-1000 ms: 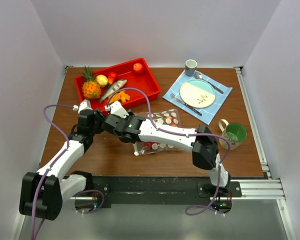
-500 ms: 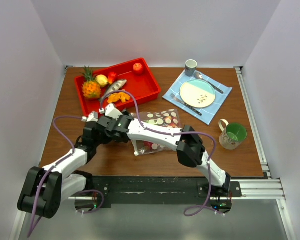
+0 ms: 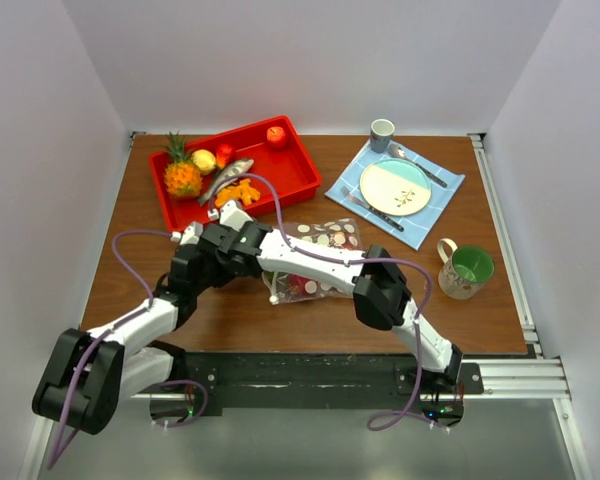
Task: Place the food in the zip-top bag and seal the zipper
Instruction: Pick up the zipper food storage bag at the center of the board, then adjust the zipper food storage bag at the center of the board.
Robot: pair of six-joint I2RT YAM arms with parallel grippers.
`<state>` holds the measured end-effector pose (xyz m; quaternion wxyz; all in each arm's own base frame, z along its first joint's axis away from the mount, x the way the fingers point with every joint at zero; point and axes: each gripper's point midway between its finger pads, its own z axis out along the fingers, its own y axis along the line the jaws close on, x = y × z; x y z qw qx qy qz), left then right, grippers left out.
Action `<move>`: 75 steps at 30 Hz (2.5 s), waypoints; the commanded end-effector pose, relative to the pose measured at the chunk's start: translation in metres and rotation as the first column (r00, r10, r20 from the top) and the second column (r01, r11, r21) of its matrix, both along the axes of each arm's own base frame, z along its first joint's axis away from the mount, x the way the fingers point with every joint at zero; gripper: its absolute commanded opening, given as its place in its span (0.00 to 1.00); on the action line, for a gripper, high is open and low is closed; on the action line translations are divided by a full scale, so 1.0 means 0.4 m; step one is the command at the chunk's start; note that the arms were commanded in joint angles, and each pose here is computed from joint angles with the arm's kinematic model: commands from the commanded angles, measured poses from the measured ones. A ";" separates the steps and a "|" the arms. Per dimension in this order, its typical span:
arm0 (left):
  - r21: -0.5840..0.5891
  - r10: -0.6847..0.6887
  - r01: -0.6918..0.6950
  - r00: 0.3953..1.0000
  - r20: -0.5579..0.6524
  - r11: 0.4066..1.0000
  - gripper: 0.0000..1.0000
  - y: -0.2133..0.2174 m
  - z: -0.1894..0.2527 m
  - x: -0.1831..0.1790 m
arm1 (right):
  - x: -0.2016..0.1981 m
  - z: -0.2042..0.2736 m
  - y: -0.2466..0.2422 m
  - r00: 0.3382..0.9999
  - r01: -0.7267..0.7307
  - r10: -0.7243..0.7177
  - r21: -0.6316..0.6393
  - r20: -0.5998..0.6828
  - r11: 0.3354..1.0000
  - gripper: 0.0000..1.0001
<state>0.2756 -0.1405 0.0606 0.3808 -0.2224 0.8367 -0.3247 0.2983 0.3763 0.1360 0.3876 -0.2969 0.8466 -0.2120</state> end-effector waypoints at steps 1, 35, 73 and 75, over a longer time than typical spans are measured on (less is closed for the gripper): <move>-0.022 -0.018 0.021 0.996 0.091 1.000 0.39 -0.019 0.079 0.025 | 0.011 0.200 -0.036 0.994 0.026 -0.041 0.139 0.103 0.990 0.00; 0.138 -0.143 0.111 0.958 0.250 0.984 0.53 -0.089 0.292 -0.040 | 0.073 0.327 -0.164 0.994 0.106 -0.090 0.550 -0.057 0.829 0.00; 0.156 -0.181 0.136 0.926 0.331 0.978 0.00 -0.154 0.405 -0.028 | 0.040 0.341 -0.194 0.993 0.111 -0.072 0.613 -0.089 0.782 0.00; 0.155 -0.176 0.127 0.914 0.364 0.980 0.00 -0.162 0.460 -0.008 | 0.027 0.345 -0.201 0.994 0.105 -0.062 0.634 -0.091 0.766 0.00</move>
